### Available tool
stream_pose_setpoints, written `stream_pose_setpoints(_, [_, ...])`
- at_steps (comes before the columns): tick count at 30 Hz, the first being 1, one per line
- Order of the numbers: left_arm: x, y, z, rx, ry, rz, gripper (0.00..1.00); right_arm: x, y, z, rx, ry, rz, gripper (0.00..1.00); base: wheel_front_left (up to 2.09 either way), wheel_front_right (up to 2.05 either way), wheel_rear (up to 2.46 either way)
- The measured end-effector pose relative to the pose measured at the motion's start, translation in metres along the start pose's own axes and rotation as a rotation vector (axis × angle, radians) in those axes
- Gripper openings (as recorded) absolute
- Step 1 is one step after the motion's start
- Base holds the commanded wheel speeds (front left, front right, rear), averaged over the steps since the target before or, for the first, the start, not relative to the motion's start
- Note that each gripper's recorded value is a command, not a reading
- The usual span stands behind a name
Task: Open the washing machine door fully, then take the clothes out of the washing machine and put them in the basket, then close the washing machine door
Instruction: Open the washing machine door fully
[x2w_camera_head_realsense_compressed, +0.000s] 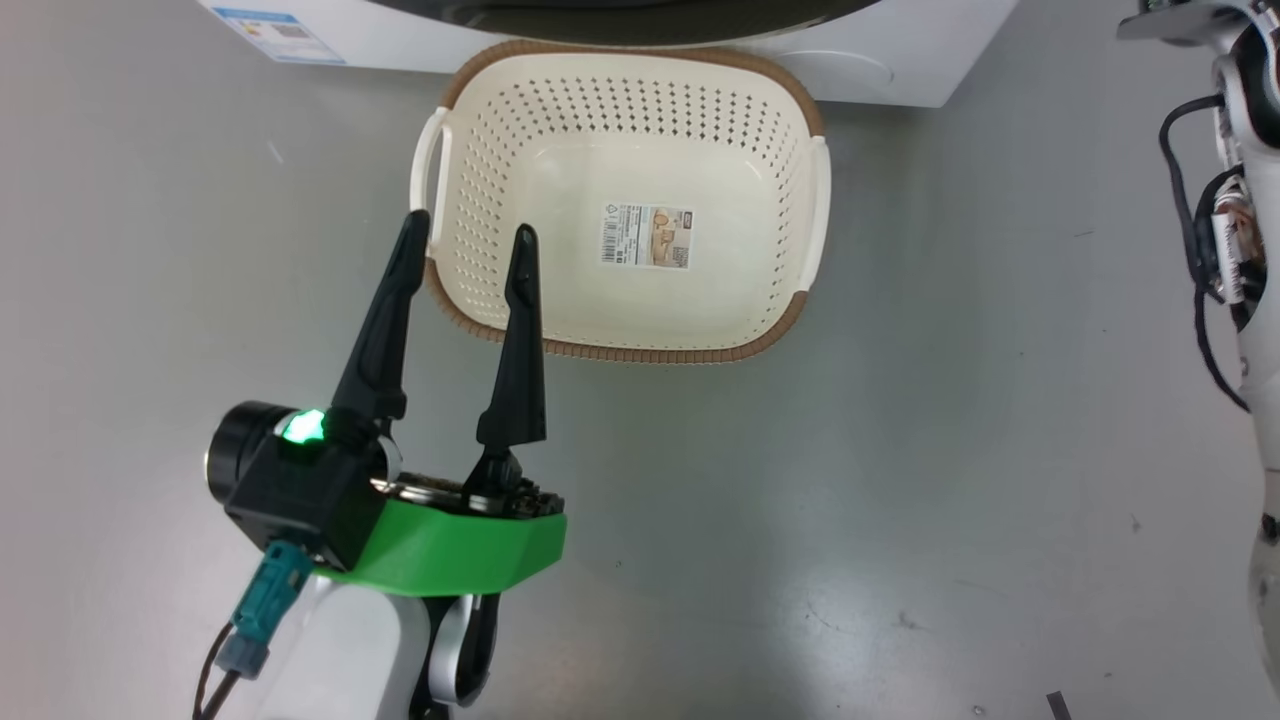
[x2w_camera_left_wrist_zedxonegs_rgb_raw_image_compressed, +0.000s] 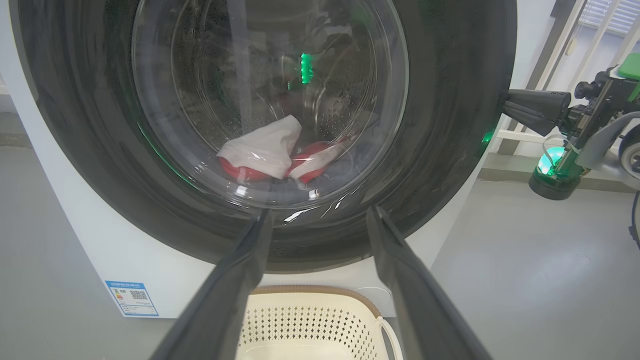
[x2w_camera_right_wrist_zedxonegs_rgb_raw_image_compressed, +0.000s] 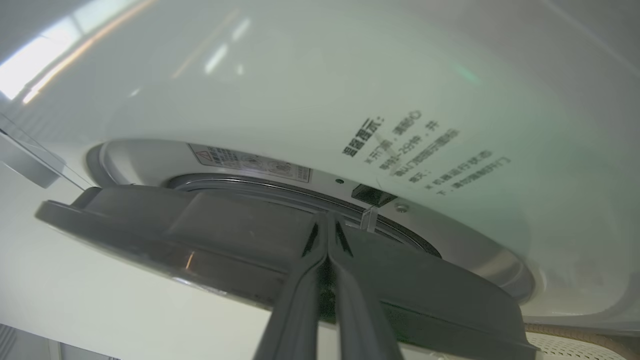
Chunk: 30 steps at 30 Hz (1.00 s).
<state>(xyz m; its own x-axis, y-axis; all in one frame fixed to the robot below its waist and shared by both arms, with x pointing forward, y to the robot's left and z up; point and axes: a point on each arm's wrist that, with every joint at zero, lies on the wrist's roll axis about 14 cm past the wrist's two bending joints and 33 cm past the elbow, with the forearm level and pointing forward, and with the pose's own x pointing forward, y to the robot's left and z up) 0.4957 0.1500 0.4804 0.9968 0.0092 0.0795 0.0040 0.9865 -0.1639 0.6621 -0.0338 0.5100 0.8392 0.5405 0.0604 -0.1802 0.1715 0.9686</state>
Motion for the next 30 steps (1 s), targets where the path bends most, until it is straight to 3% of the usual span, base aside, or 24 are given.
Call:
stream_pose_setpoints(13, [-0.003, 0.010, -0.003, 0.017, 0.011, 0.019, 1.00, 0.019, 0.000, -0.009, 0.002, 0.102, 0.004, 0.00, 0.00, 0.00, 0.00])
stream_pose_setpoints(30, [-0.003, 0.005, 0.008, 0.021, -0.014, 0.005, 1.00, 0.006, 0.011, -0.023, -0.005, 0.178, 0.012, 0.00, 0.00, 0.00, 0.00])
